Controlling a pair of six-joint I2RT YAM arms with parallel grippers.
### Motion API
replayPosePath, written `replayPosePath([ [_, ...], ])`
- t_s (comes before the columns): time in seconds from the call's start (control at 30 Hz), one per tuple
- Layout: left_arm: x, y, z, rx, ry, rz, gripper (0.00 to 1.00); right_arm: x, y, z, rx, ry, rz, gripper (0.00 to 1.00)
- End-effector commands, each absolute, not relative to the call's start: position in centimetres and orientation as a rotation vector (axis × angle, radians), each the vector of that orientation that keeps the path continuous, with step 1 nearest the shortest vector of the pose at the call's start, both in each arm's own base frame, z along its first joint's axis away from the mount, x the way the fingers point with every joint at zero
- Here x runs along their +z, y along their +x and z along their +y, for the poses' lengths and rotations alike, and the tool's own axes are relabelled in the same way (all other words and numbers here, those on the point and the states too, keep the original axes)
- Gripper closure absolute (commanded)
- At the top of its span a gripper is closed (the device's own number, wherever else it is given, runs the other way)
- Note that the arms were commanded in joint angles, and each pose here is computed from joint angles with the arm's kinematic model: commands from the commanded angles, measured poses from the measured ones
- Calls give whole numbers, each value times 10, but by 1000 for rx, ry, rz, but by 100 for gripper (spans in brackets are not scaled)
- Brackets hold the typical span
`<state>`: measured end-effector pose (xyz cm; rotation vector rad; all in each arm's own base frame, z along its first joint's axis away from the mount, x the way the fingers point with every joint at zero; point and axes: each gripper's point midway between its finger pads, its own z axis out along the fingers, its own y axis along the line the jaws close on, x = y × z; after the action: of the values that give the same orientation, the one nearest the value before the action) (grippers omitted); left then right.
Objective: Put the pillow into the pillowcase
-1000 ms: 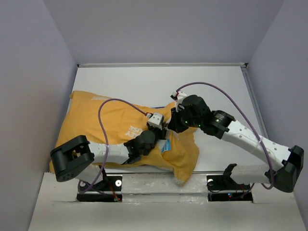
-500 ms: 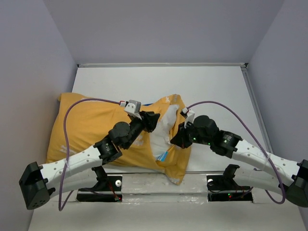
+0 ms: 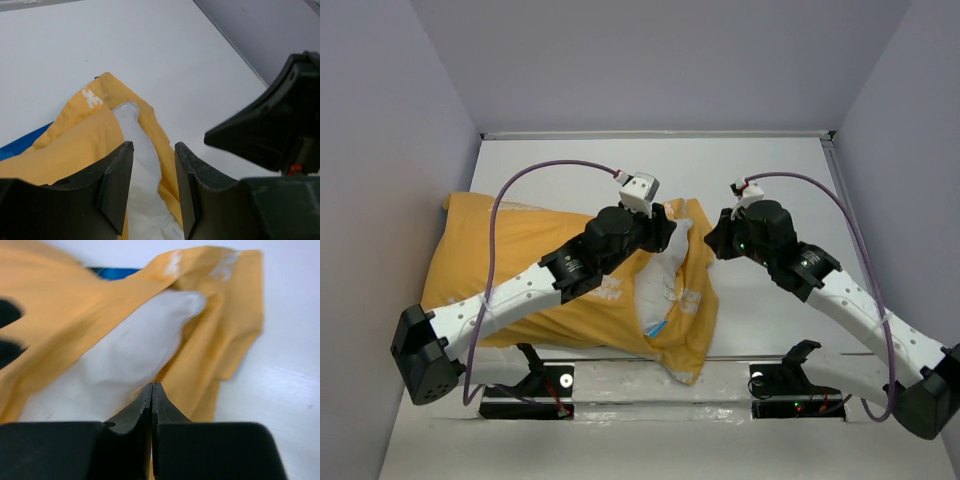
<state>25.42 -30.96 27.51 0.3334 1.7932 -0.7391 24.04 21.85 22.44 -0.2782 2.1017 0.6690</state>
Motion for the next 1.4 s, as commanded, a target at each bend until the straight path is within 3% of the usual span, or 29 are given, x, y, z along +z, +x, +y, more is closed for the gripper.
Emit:
replayPosePath([
  [0.0, 274, 266, -319, -638, 438, 1812, 50, 209, 301, 194, 518, -158, 2103, 99],
  [0.03, 276, 268, -323, -632, 452, 1813, 49, 199, 312, 198, 502, -149, 2115, 92],
  [0.17, 236, 278, -333, -510, 529, 1904, 46, 181, 339, 204, 503, -114, 2154, 47],
  [0.33, 205, 279, -332, -442, 574, 1972, 45, 151, 350, 218, 563, -135, 2234, 44],
  [0.4, 198, 279, -331, -429, 585, 1980, 45, 139, 348, 225, 601, -152, 2272, 33],
  [0.47, 191, 278, -332, -429, 596, 1988, 45, 132, 345, 228, 623, -152, 2286, 32],
  [0.6, 175, 276, -333, -419, 615, 2018, 45, 116, 349, 233, 636, -147, 2297, 38],
  [0.67, 168, 278, -337, -432, 615, 2019, 46, 110, 359, 245, 681, -167, 2285, 50],
  [0.7, 165, 277, -338, -433, 619, 2024, 46, 111, 360, 245, 681, -167, 2283, 69],
  [0.73, 157, 278, -339, -430, 621, 2034, 49, 114, 367, 245, 668, -144, 2252, 100],
  [0.83, 138, 277, -334, -393, 626, 2069, 54, 130, 375, 234, 606, -106, 2183, 100],
  [0.9, 123, 276, -332, -371, 641, 2092, 66, 154, 366, 213, 551, -52, 2108, 100],
  [1.17, 48, 276, -304, -168, 632, 2218, 93, 232, 298, 154, 505, 5, 1902, 100],
  [1.37, 15, 264, -305, -216, 633, 2282, 98, 322, 277, 140, 537, -31, 1668, 100],
])
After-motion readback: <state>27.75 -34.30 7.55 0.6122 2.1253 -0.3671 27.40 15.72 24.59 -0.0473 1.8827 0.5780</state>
